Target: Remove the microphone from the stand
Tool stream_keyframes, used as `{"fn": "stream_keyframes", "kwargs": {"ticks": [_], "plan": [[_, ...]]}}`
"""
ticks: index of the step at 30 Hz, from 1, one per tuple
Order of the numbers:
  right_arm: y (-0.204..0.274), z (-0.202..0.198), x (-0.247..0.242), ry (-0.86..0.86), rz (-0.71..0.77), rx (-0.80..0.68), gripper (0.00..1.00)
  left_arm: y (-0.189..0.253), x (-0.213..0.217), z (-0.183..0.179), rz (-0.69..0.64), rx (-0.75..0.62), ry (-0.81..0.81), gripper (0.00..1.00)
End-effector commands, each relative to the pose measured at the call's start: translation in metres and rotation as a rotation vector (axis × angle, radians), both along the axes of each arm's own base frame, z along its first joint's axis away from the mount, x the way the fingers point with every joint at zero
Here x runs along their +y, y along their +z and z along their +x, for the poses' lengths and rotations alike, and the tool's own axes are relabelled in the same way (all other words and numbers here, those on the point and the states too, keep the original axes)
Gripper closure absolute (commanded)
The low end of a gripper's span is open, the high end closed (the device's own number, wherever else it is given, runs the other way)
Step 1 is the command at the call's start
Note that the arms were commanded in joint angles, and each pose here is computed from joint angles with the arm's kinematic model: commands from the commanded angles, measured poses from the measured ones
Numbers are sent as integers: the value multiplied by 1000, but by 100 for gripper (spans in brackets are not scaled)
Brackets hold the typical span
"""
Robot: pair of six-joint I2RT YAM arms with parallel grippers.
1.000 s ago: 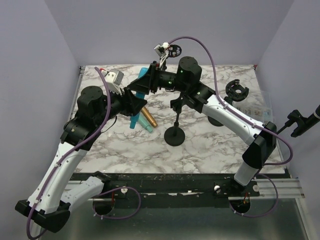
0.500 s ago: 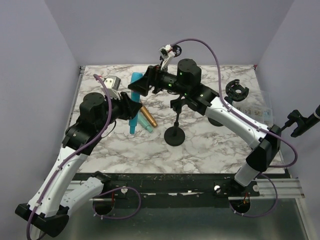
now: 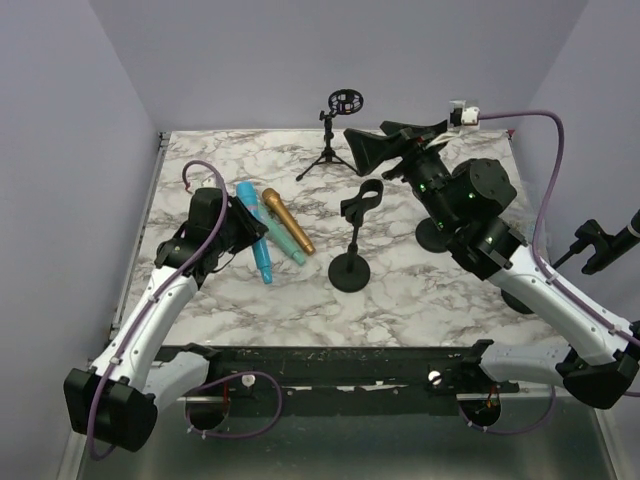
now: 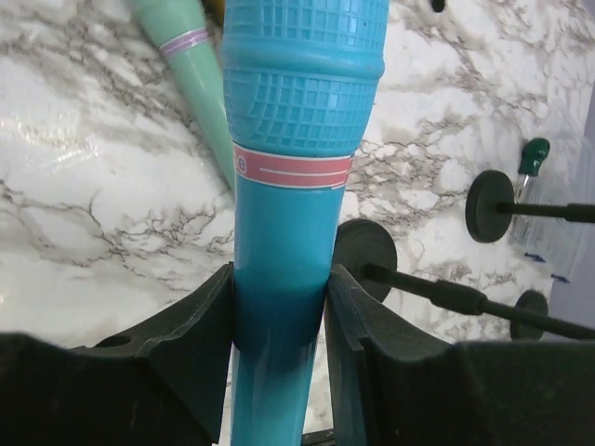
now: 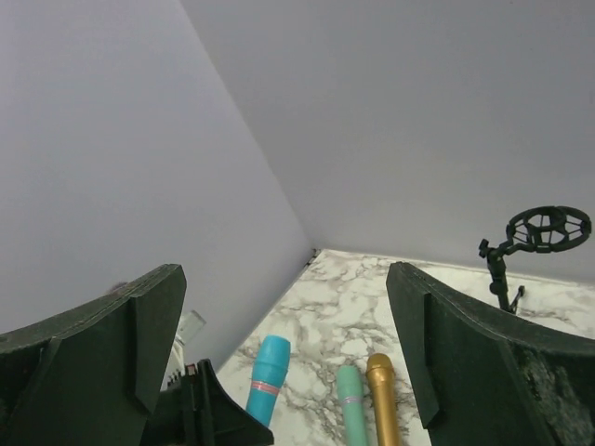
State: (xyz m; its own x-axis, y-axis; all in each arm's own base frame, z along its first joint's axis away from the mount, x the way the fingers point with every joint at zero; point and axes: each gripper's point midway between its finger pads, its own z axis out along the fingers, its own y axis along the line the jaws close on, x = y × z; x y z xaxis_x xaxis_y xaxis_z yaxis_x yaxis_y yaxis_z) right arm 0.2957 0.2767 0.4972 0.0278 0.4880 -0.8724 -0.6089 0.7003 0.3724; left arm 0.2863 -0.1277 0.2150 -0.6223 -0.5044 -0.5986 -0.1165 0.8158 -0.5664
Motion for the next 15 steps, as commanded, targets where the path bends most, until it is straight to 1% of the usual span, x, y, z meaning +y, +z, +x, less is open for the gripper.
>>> {"fn": "stream_keyframes", "kwargs": {"ticks": [1,5,8,11,15], "plan": [[-8,7,-22,-119,-11,-18,2,-27,-5,13,-214,94,139,100],[-13,3,-33,-150,-20,-15,3,-65,19,30,-208,117,318,100],[-15,0,-41,-173,-23,-14,2,-91,30,39,-195,143,404,100],[-17,-2,-48,-190,-28,-15,2,-119,31,42,-201,202,448,100],[-22,-3,-55,-212,-42,-10,2,-142,30,52,-202,256,469,100]]}}
